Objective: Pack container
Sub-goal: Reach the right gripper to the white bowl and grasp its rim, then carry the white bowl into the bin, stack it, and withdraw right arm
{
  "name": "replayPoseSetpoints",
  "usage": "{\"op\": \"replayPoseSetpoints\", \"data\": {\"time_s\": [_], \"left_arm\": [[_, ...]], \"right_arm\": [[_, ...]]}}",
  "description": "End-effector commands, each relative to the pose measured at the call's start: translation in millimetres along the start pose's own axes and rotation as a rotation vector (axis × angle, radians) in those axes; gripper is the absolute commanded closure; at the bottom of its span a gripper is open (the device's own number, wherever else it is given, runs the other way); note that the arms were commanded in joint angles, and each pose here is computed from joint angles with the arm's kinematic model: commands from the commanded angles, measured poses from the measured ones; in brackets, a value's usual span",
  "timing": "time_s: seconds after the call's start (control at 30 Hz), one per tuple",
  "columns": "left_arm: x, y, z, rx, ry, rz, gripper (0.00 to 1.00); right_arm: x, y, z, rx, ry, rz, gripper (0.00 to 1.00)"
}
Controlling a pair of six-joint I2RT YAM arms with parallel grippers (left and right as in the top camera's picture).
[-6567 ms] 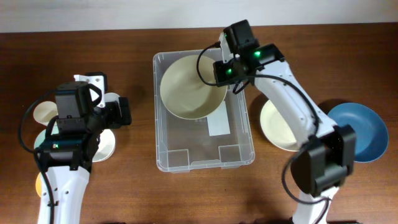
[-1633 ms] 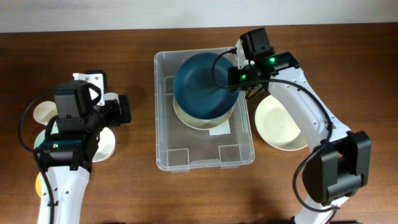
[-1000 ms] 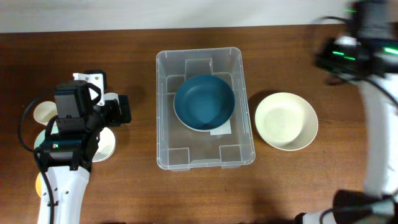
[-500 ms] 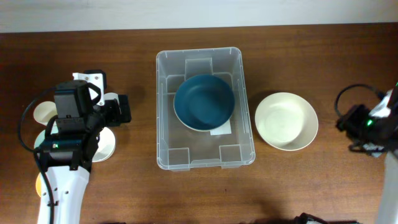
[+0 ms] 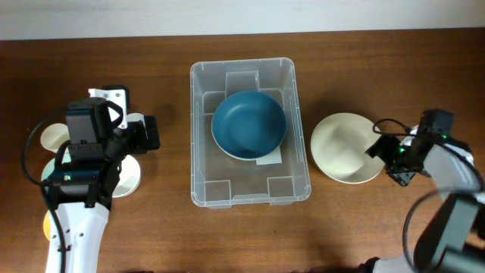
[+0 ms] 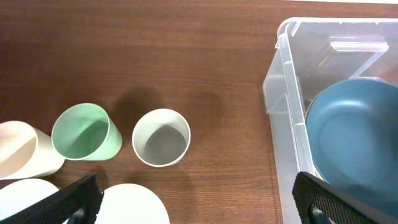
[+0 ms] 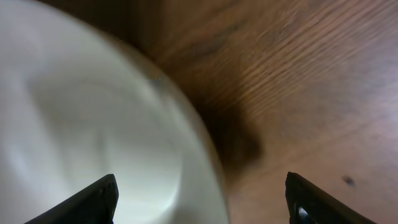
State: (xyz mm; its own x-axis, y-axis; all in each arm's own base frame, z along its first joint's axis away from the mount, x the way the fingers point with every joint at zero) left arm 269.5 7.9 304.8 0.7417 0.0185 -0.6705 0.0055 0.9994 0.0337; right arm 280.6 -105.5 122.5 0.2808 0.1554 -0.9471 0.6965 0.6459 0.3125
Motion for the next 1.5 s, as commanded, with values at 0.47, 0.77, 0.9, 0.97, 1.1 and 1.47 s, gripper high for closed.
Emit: {"op": "replayPoseSetpoints", "data": {"time_s": [0.47, 0.77, 0.9, 0.97, 1.1, 1.47], "left_arm": [[-1.8, 0.5, 5.1, -0.012, -0.015, -0.011, 0.00], [-1.8, 0.5, 5.1, -0.012, -0.015, -0.011, 0.00], [-1.8, 0.5, 5.1, -0.012, -0.015, -0.011, 0.00], [-1.8, 0.5, 5.1, -0.012, -0.015, -0.010, 0.00], [-1.8, 0.5, 5.1, -0.012, -0.015, -0.011, 0.00], [-1.8, 0.5, 5.1, -0.012, -0.015, -0.011, 0.00]], "right_arm": [[25.7, -5.8, 1.6, 0.023, 0.061, 0.002, 0.96], [-9.3, 22.3, 21.0, -0.010, 0.015, 0.148, 0.96], [-84.8, 65.6, 37.6, -0.125, -0.127, 0.216, 0.96], [-125.2, 91.5, 36.7, -0.192, -0.203, 0.233, 0.96], [-192.0, 168.2, 1.5, -0.454, -0.288, 0.314, 0.96], [-124.2, 260.1, -91.2, -0.777, -0.147, 0.225, 0.96]]}}
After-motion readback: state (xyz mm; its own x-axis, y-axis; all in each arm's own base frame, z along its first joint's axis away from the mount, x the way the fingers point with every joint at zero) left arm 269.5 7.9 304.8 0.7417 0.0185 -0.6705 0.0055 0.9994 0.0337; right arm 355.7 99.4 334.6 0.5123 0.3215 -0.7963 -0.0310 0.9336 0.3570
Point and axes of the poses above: each gripper's point midway between its finger pads, its own x axis out along the fingers, its own y axis along the line the jaws close on, z = x × y, the point moved 10 cm from there along -x, back along the fingers, and after that the axes turned 4 degrees about x, right-handed, at the moved point
